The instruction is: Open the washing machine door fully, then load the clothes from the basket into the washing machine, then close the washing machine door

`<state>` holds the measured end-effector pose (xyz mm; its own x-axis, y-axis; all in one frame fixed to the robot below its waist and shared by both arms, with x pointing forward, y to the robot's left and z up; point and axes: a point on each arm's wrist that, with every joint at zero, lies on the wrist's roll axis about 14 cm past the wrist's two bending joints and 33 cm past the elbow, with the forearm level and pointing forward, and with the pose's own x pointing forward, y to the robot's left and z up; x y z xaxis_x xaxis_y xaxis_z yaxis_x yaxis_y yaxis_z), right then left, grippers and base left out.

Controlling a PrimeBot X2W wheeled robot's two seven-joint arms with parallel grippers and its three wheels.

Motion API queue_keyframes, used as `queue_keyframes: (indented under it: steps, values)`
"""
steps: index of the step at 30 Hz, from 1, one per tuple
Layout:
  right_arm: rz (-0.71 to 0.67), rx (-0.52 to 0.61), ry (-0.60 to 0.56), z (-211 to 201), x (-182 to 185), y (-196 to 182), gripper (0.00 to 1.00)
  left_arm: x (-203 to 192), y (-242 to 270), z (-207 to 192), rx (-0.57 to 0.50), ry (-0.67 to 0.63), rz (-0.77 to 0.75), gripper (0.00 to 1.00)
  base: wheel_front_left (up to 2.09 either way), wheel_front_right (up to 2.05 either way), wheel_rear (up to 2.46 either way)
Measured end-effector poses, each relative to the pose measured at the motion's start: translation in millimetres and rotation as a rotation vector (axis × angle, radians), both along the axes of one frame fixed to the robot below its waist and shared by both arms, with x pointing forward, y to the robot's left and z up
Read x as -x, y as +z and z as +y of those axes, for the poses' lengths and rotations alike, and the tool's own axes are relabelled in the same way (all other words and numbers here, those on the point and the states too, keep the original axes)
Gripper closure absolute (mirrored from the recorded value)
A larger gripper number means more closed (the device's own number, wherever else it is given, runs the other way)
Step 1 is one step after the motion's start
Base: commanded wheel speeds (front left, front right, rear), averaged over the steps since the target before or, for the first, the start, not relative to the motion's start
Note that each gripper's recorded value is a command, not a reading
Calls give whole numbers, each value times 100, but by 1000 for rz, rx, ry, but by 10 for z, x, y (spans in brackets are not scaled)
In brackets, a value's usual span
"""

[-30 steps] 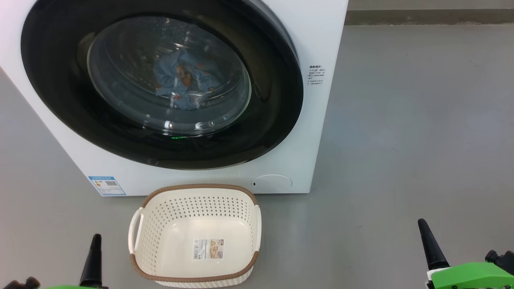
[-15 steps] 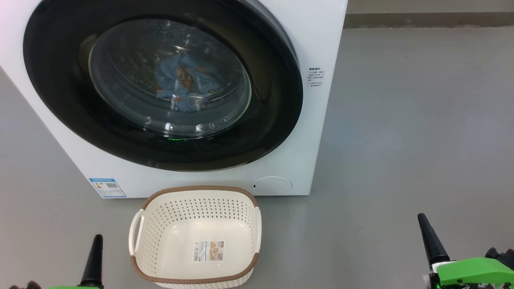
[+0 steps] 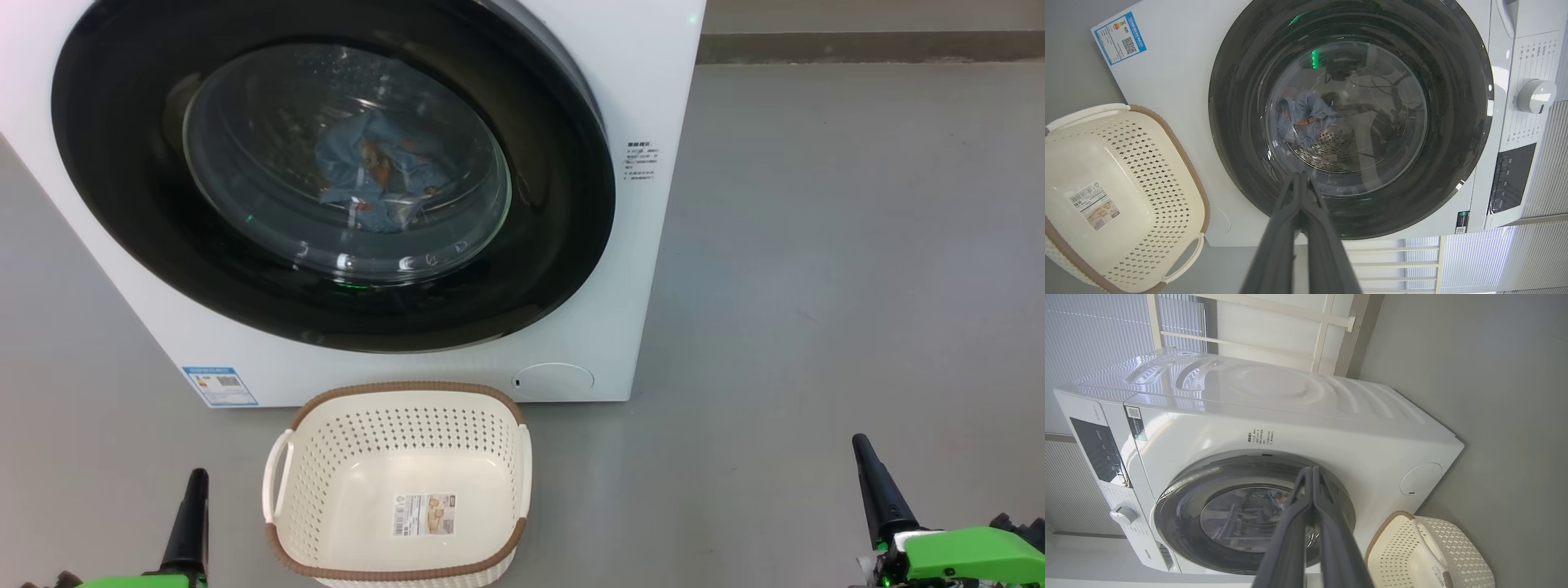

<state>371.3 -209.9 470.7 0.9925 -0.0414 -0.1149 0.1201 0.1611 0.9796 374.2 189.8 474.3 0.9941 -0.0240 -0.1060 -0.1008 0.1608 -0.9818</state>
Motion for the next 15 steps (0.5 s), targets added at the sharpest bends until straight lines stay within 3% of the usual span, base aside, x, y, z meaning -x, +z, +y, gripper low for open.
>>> queue_keyframes:
  steps: [15]
  values:
    - [-46, -144, 5, 28, -53, 124, 100, -47, 109, -17, 156, 12, -34, 100, 0, 0, 0]
